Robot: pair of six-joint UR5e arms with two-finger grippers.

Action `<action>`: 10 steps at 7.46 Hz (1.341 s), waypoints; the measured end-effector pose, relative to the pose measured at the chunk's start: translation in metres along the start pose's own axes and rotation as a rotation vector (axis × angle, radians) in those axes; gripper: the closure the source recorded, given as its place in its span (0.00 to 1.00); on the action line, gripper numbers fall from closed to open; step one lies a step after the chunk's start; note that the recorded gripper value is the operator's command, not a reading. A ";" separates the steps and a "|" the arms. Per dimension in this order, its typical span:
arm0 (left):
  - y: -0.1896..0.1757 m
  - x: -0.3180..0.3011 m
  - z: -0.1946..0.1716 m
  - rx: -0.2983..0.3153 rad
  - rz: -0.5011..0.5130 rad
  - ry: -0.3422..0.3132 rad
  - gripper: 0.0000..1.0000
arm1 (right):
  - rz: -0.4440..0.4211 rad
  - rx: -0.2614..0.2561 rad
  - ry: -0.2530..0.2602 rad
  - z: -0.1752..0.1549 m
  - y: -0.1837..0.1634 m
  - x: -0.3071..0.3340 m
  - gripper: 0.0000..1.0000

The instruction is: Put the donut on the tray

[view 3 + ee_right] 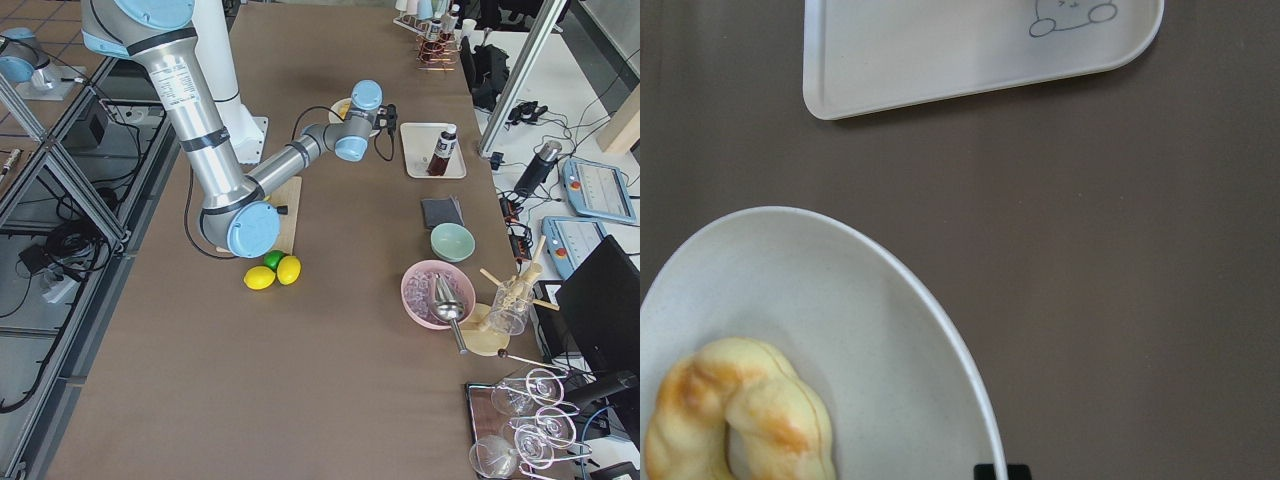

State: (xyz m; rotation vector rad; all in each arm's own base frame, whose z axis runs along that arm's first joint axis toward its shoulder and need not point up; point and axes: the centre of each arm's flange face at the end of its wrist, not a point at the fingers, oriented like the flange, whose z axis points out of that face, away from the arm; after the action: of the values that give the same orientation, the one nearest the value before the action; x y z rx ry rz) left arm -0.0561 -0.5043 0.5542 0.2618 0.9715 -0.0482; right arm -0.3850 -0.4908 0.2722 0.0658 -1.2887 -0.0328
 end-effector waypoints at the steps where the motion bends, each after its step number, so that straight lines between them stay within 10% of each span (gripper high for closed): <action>1: -0.017 0.050 0.003 -0.021 -0.020 0.100 0.02 | 0.001 0.017 -0.003 0.006 0.009 -0.010 1.00; 10: -0.014 0.392 0.121 -0.025 -0.238 0.362 0.02 | 0.018 0.054 -0.009 0.025 0.024 -0.055 1.00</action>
State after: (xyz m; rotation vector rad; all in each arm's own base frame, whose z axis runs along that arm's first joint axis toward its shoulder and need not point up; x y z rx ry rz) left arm 0.2607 -0.5175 0.2943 0.1318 1.3591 -0.2112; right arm -0.4245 -0.4644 0.2280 0.1004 -1.2990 0.0170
